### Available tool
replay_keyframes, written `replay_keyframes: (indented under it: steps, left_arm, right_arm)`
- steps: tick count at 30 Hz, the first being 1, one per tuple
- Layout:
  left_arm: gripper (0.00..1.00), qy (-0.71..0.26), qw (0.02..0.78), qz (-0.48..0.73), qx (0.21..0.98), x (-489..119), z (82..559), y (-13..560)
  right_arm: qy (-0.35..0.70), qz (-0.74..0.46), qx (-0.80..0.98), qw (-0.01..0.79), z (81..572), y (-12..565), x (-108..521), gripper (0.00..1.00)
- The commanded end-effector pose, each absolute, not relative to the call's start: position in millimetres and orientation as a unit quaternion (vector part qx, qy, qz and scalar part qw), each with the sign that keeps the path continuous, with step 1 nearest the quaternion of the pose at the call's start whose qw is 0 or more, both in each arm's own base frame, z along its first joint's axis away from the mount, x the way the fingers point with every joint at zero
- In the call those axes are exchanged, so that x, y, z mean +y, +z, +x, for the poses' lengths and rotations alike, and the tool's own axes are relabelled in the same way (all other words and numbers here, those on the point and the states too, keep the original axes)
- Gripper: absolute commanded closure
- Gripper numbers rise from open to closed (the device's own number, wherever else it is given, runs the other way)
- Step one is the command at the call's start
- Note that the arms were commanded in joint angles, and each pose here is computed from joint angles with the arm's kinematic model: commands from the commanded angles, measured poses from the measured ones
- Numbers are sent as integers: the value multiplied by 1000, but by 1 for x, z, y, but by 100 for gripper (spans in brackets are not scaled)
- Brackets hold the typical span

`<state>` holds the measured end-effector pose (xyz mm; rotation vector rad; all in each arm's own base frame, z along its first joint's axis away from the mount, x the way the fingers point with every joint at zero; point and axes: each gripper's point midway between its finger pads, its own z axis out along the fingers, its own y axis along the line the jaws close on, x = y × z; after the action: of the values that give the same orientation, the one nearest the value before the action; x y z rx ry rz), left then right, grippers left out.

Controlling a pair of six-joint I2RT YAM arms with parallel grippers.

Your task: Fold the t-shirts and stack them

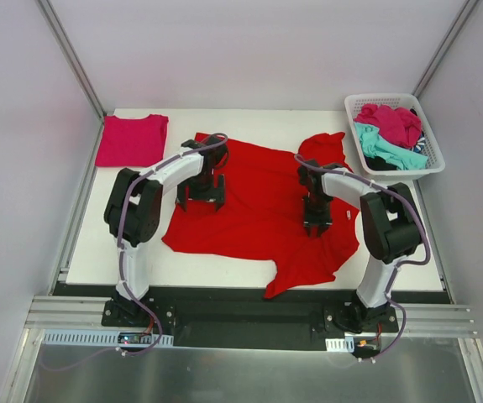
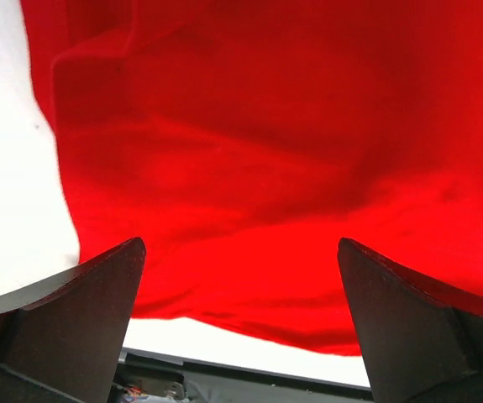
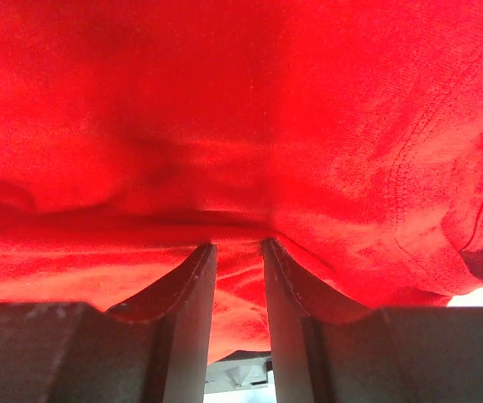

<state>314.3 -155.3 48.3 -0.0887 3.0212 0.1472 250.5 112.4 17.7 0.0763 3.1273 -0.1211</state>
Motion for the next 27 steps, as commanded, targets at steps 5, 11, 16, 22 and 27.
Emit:
replay_keyframes:
  steps: [5, 11, 16, 22, 27]
  left_arm:
    - [1, 49, 62, -66, 995, -157, 344, 31]
    - [1, 39, 72, -78, 994, -158, 366, 28]
    - [1, 22, 84, -95, 992, -154, 391, 30]
    - [1, 6, 101, -112, 989, -141, 419, 38]
    - [1, 4, 105, -116, 988, -137, 435, 41]
  right_arm:
    - [-37, 43, 998, 20, 272, 17, 108, 68]
    - [-35, 56, 997, 31, 296, 28, 95, 68]
    - [-36, 57, 997, 37, 313, 37, 90, 68]
    - [-35, 60, 997, 37, 332, 38, 89, 68]
    - [-33, 61, 997, 34, 347, 38, 90, 68]
